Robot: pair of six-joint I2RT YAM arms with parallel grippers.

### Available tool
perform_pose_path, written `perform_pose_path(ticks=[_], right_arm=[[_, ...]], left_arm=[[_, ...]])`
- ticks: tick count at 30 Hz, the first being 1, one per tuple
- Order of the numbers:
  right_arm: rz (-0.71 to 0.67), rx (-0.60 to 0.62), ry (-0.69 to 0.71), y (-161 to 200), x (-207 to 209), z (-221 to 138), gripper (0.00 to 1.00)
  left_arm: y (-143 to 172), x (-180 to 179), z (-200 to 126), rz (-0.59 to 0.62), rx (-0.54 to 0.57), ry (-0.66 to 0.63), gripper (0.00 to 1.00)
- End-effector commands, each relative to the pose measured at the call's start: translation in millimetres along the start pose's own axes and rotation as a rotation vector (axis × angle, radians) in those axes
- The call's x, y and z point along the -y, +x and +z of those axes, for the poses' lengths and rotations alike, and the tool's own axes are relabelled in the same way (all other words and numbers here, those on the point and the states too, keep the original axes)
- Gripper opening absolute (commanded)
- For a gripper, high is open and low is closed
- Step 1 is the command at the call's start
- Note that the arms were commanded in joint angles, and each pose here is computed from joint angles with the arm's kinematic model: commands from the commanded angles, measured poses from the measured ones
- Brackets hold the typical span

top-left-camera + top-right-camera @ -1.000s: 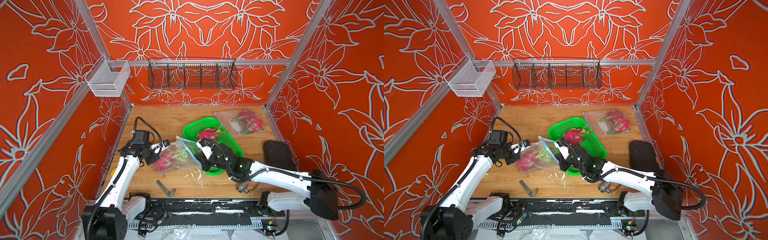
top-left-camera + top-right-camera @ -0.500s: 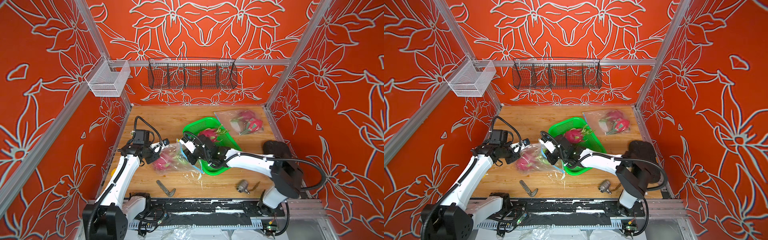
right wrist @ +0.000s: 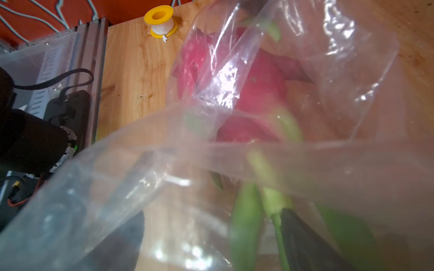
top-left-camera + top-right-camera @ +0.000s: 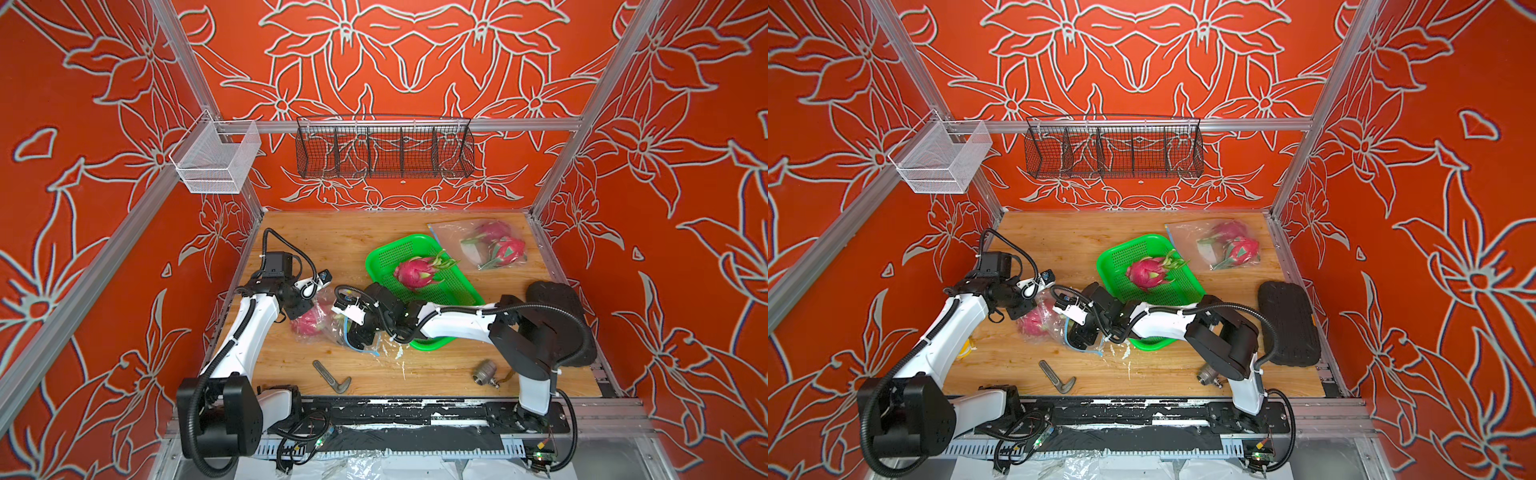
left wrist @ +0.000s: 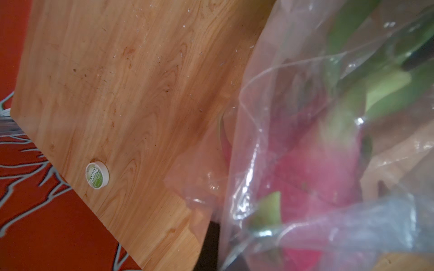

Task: Open the zip-top bag and take out the dragon fruit
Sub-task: Adjust the zipper food storage bag at the center of the board.

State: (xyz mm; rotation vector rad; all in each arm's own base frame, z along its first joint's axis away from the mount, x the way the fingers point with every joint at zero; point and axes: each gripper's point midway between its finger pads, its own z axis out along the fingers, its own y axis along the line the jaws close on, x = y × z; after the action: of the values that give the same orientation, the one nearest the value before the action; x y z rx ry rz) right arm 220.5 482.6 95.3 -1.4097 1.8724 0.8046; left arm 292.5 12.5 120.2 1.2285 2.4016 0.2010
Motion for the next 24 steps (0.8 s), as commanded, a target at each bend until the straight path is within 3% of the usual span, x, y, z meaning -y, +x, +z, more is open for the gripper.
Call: perform_pose_path(ticks=[1, 10, 15, 18, 19, 21, 22, 24], right_arm=[[-0.196, 0.013, 0.043, -3.3, 10.6, 19.0, 0.93], [-0.236, -0.061, 0.031, 13.0, 24.3, 59.8, 0.69], [-0.182, -0.026, -0.041, 15.2, 17.1, 62.3, 0.44], [-0.150, 0.027, -0.048, 10.6, 14.6, 56.9, 0.44], [-0.138, 0.046, -0.035, 9.5, 16.9, 54.5, 0.40], [-0.125, 0.088, -0.011, 6.9, 18.5, 48.6, 0.12], [-0.115, 0.101, 0.007, 6.1, 20.3, 45.1, 0.01], [-0.068, 0.121, 0.030, 3.8, 26.2, 37.3, 0.00]], left_arm=[[-3.4, -5.0, 7.4, 0.007, 0.005, 0.031, 0.00], [-6.7, -3.2, 21.3, -0.019, 0.000, 0.094, 0.00], [-6.4, -10.3, 27.5, -0.034, -0.016, 0.087, 0.00], [-8.6, -15.6, 31.0, -0.057, -0.019, 0.084, 0.00], [-9.5, -16.9, 31.9, -0.068, -0.019, 0.085, 0.00], [-11.8, -19.8, 32.7, -0.089, -0.015, 0.085, 0.09], [-13.8, -22.4, 32.7, -0.103, -0.009, 0.080, 0.19], [-16.4, -27.0, 31.8, -0.137, -0.004, 0.069, 0.36]])
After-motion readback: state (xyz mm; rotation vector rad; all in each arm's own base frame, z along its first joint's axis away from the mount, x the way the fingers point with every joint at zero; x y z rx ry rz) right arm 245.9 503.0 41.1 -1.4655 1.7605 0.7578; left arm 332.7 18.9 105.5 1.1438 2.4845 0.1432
